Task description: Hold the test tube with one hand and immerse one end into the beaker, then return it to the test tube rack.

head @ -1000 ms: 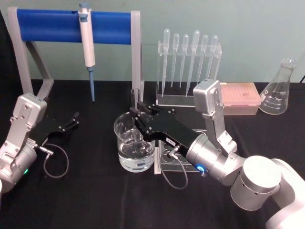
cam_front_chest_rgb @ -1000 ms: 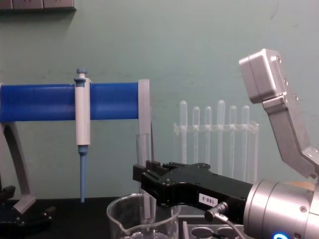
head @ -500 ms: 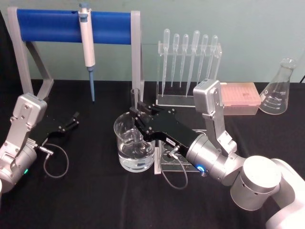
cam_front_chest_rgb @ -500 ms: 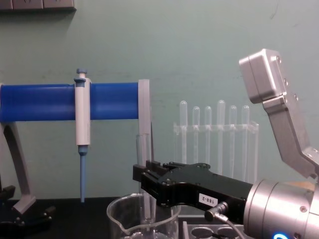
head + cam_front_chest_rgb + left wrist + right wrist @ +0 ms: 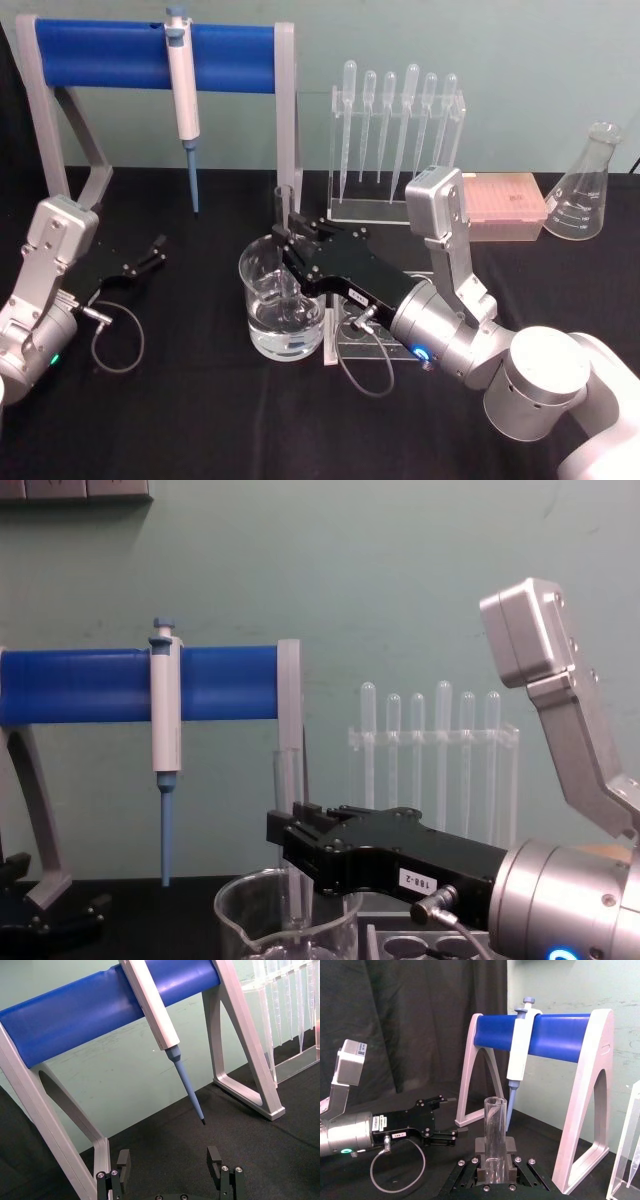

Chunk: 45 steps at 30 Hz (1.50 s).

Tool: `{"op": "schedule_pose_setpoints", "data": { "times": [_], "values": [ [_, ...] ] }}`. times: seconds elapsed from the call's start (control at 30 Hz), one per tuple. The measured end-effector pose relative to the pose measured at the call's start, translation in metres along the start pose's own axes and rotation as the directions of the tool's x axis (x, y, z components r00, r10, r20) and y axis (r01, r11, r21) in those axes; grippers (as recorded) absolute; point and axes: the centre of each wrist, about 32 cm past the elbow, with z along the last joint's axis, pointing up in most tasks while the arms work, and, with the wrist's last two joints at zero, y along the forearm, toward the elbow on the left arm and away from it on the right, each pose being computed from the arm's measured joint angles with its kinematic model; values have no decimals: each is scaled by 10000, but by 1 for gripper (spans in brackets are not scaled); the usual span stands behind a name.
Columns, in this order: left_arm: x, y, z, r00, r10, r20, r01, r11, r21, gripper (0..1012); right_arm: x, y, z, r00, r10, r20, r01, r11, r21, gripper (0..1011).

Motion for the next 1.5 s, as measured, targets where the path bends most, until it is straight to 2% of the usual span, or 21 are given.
{"op": "schedule_pose_setpoints", "data": {
  "times": [0.67,0.87,1.07,1.1,1.13,1.23,1.33,1.43,1.5],
  "values": [
    [0,0,0,10000,-1,0,1,10000,0,1000,-1,0,2,10000,1,6,-1,10000,3,222],
    [0,0,0,10000,-1,1,1,10000,0,1000,-30,-25,219,9996,98,275,-109,9990,427,222],
    [0,0,0,10000,-1,0,1,10000,0,1000,-66,-79,525,9990,155,423,-194,9954,939,222],
    [0,0,0,10000,0,1,0,10000,0,1000,-73,-103,608,9989,142,451,-189,9941,1068,222],
    [0,0,0,10000,-1,1,1,10000,1,1000,-73,-103,608,9989,142,451,-189,9941,1068,222],
    [0,0,0,10000,-1,1,1,10000,0,1000,-83,-196,806,9982,28,602,-108,9912,1316,222],
    [0,0,0,10000,-1,1,1,10000,0,1000,-79,-312,936,9973,-192,705,86,9890,1480,222],
    [0,0,0,10000,-1,0,1,10000,1,1000,-79,-471,1032,9950,-551,830,413,9864,1589,222],
    [0,0,0,10000,-1,1,1,10000,0,1000,-73,-550,1052,9935,-745,861,599,9851,1615,222]
  ]
}}
